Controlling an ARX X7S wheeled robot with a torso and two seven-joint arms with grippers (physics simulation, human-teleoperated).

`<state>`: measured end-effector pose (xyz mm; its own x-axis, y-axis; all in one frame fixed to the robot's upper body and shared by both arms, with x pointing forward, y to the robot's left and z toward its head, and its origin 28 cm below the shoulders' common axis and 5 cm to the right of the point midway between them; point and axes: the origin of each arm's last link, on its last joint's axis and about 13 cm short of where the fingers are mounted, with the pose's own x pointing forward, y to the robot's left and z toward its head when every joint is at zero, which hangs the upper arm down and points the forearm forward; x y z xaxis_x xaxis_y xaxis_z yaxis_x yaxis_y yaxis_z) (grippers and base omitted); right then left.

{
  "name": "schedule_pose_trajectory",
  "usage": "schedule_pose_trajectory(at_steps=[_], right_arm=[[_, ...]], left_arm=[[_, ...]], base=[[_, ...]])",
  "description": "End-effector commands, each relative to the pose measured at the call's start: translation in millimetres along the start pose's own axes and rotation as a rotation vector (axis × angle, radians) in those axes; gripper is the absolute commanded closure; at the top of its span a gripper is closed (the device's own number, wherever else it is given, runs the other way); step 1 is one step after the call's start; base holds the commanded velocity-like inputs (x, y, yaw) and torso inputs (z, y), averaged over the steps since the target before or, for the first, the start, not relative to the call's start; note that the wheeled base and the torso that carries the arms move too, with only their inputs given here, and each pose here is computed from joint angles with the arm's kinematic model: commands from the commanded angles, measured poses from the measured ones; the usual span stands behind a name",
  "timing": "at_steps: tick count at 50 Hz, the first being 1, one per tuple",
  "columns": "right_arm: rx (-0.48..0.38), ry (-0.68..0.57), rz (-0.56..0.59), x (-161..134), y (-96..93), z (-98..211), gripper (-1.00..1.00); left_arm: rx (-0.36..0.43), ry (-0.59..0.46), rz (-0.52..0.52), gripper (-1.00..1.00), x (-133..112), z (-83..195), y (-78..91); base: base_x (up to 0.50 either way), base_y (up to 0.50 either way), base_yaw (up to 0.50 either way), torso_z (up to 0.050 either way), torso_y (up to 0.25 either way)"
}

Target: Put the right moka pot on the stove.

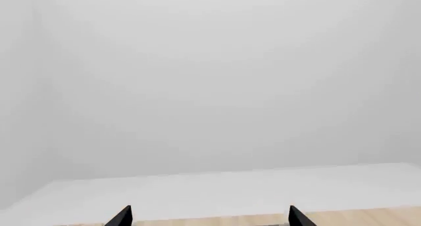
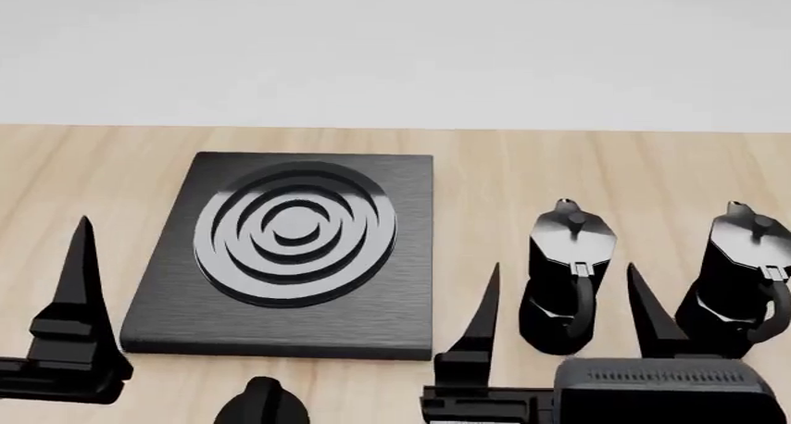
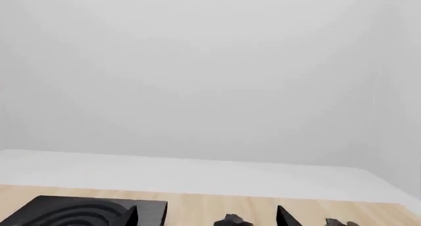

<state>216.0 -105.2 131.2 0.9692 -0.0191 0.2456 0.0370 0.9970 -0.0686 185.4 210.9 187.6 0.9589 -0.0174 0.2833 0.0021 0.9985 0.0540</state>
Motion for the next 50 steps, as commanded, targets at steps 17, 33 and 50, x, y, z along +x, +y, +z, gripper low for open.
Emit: schedule_pose_trajectory(at_steps=[17,33,50], right_arm=[[-0.013,-0.007,-0.008,0.6,-0.1,3.2,-1.0],[-0.014,-0.008,-0.002,0.1,-0.7,1.6,-1.0],[-0.026,-0.057,0.005,-4.4,-17.8,0.3,-1.0]], left_arm=[[-0.004,-0.003,0.009,-1.0,-1.7,-1.8,0.1],[-0.016,-0.003,0.015,-1.0,-0.5,-1.3,0.7],[-0.039,0.004,0.025,-1.0,-0.5,-0.7,1.9]], base=[[0.0,0.0,0.0,0.0,-0.147],[0.0,0.0,0.0,0.0,-0.144],[0.0,0.0,0.0,0.0,-0.009]])
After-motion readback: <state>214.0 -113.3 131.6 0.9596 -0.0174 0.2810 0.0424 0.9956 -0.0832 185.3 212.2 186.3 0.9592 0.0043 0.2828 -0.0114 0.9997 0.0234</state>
